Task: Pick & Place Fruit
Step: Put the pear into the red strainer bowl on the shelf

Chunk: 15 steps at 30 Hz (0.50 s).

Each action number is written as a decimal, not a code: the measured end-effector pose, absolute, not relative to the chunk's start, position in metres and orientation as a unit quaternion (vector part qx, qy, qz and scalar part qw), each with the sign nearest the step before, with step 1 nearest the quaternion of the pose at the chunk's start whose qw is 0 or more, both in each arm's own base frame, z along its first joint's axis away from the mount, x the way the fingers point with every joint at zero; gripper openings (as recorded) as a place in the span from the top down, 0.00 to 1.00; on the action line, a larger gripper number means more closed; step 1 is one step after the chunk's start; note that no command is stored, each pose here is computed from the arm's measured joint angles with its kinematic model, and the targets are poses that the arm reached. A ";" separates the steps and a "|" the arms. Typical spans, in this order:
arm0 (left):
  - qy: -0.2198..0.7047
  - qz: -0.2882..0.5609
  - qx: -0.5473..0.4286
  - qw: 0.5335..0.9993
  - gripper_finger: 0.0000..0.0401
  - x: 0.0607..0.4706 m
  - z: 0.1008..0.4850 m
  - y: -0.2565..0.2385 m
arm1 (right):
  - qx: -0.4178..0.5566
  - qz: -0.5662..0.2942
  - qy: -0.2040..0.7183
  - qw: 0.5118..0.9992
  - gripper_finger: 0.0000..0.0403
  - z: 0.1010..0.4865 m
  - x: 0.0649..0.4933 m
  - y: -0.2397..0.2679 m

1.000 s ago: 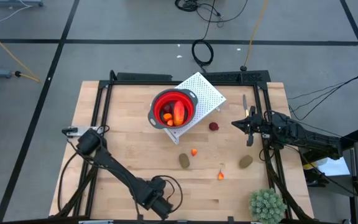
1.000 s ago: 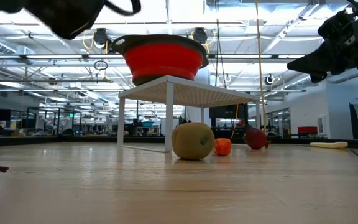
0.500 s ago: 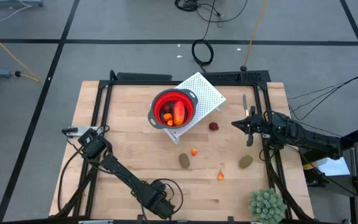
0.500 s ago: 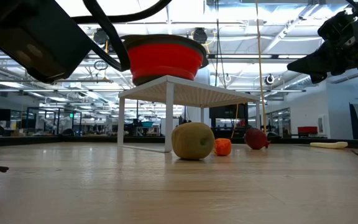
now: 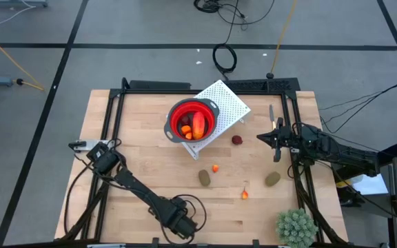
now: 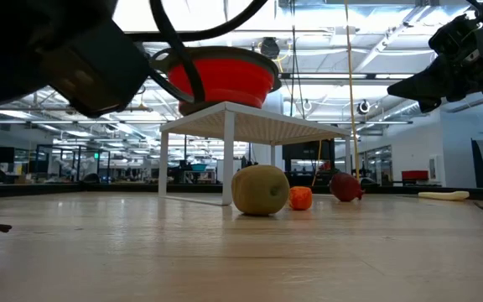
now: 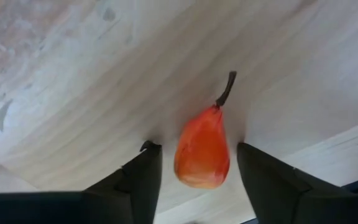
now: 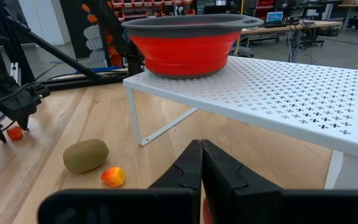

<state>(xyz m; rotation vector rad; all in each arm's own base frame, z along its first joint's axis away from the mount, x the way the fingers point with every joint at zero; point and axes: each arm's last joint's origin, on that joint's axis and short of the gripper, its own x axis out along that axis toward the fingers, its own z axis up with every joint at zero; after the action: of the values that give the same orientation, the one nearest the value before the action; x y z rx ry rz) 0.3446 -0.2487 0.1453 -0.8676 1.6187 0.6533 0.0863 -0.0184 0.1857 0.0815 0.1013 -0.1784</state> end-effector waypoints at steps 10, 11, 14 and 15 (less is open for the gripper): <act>0.686 0.249 -0.362 0.580 0.82 0.348 0.145 -0.250 | 0.041 -0.089 0.052 0.994 1.00 0.185 0.086 -0.018; 0.686 0.249 -0.362 0.580 0.83 0.348 0.145 -0.250 | 0.041 -0.089 0.052 0.994 1.00 0.185 0.086 -0.018; 0.685 0.249 -0.362 0.581 0.84 0.348 0.145 -0.250 | 0.041 -0.089 0.052 0.994 1.00 0.185 0.086 -0.018; 0.685 0.248 -0.362 0.581 0.83 0.348 0.146 -0.249 | 0.041 -0.089 0.052 0.994 1.00 0.185 0.086 -0.018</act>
<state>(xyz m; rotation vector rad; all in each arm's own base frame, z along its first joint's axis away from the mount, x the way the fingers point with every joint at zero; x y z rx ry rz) 0.3481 -0.2495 0.1463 -0.8454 1.6011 0.5804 0.0863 -0.0184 0.1854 0.0820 0.1041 -0.1784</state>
